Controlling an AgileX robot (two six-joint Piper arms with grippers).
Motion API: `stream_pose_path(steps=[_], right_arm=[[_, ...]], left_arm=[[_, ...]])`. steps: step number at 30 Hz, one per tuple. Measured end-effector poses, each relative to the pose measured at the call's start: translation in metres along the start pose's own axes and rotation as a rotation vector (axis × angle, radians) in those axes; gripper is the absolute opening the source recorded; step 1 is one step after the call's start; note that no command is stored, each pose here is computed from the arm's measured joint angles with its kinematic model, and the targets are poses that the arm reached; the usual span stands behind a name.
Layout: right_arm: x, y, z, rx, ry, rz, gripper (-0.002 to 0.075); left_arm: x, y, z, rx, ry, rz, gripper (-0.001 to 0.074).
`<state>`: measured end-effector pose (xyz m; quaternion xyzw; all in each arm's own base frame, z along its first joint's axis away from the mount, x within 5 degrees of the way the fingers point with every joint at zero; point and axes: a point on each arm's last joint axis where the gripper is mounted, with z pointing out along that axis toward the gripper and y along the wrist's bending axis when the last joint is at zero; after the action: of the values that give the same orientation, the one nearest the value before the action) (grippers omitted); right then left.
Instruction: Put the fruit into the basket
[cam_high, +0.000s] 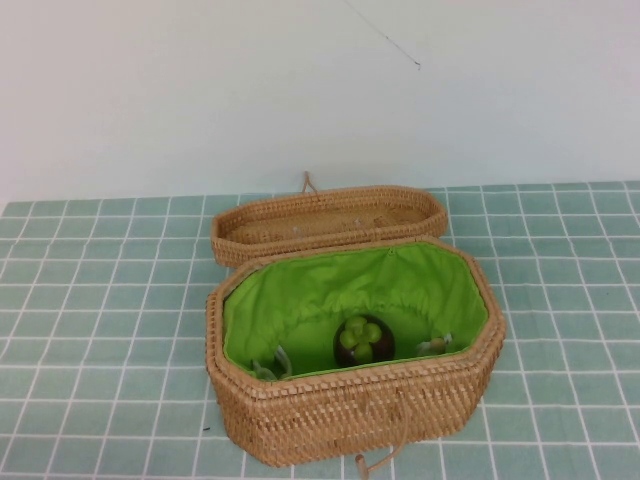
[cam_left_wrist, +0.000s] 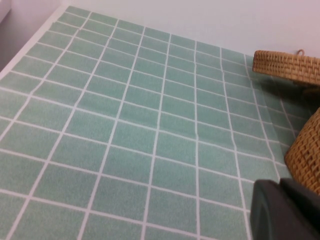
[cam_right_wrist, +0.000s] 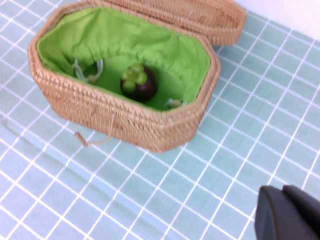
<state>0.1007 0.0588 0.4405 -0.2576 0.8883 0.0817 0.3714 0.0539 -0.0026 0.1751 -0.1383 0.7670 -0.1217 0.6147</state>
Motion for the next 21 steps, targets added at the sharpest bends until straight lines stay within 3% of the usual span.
stream_pose_path(steps=[7, 11, 15, 21], right_arm=[[0.001, -0.006, -0.001, 0.070, -0.008, -0.063, -0.0003], [0.009, -0.014, -0.012, 0.144, -0.153, -0.082, -0.0003], [0.032, -0.015, -0.013, 0.187, -0.368, -0.045, -0.0003], [0.099, -0.010, 0.016, 0.232, -0.545, 0.064, -0.0003]], left_arm=[[0.000, 0.000, 0.000, 0.000, 0.000, 0.000, 0.0000], [0.000, 0.000, 0.000, 0.000, 0.000, 0.000, 0.0000], [0.000, 0.000, 0.000, 0.000, 0.000, 0.000, 0.0000], [0.000, 0.000, 0.000, 0.000, 0.000, 0.000, 0.0000]])
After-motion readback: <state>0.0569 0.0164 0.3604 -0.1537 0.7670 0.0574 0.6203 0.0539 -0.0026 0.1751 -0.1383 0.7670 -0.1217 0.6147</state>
